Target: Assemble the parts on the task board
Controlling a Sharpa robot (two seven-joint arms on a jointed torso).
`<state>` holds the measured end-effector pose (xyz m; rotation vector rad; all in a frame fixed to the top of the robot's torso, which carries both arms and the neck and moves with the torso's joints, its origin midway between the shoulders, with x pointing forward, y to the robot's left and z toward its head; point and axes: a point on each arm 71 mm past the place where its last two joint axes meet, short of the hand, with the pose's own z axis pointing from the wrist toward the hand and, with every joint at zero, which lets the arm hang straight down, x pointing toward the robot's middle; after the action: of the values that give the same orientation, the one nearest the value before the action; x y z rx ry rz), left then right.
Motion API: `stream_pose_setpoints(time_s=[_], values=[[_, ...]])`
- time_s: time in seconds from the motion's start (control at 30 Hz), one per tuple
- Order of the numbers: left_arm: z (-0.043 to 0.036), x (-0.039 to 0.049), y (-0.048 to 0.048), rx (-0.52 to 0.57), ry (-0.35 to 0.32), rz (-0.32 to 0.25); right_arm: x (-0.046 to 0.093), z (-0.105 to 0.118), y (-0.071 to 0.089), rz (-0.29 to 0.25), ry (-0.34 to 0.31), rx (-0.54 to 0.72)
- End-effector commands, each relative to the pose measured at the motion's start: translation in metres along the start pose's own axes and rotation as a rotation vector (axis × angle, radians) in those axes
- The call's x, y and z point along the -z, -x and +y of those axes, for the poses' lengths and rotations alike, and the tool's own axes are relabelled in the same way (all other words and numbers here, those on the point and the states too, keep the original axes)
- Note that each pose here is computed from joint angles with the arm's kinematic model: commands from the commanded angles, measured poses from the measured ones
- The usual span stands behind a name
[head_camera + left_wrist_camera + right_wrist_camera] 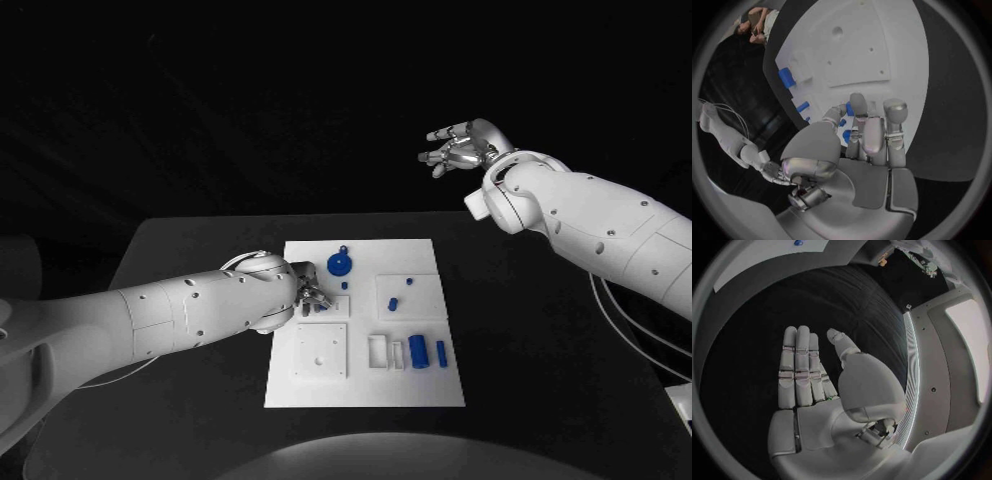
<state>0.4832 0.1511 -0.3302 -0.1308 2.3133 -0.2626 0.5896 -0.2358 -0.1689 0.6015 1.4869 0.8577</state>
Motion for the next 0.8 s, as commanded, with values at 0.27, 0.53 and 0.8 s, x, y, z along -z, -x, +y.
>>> stream_pose_setpoints(time_s=[0.27, 0.53, 0.8], values=[[0.0014, -0.0006, -0.0033, -0.016, 0.004, 0.024, -0.0001, -0.0001, -0.0012, 0.008, 0.001, -0.004], [-0.0013, -0.0024, -0.0024, -0.014, 0.003, 0.016, 0.0003, -0.0013, -0.0024, 0.011, -0.001, -0.005], [-0.0041, -0.0052, -0.0033, -0.022, 0.005, 0.025, 0.0004, -0.0021, -0.0024, 0.014, -0.004, -0.005]])
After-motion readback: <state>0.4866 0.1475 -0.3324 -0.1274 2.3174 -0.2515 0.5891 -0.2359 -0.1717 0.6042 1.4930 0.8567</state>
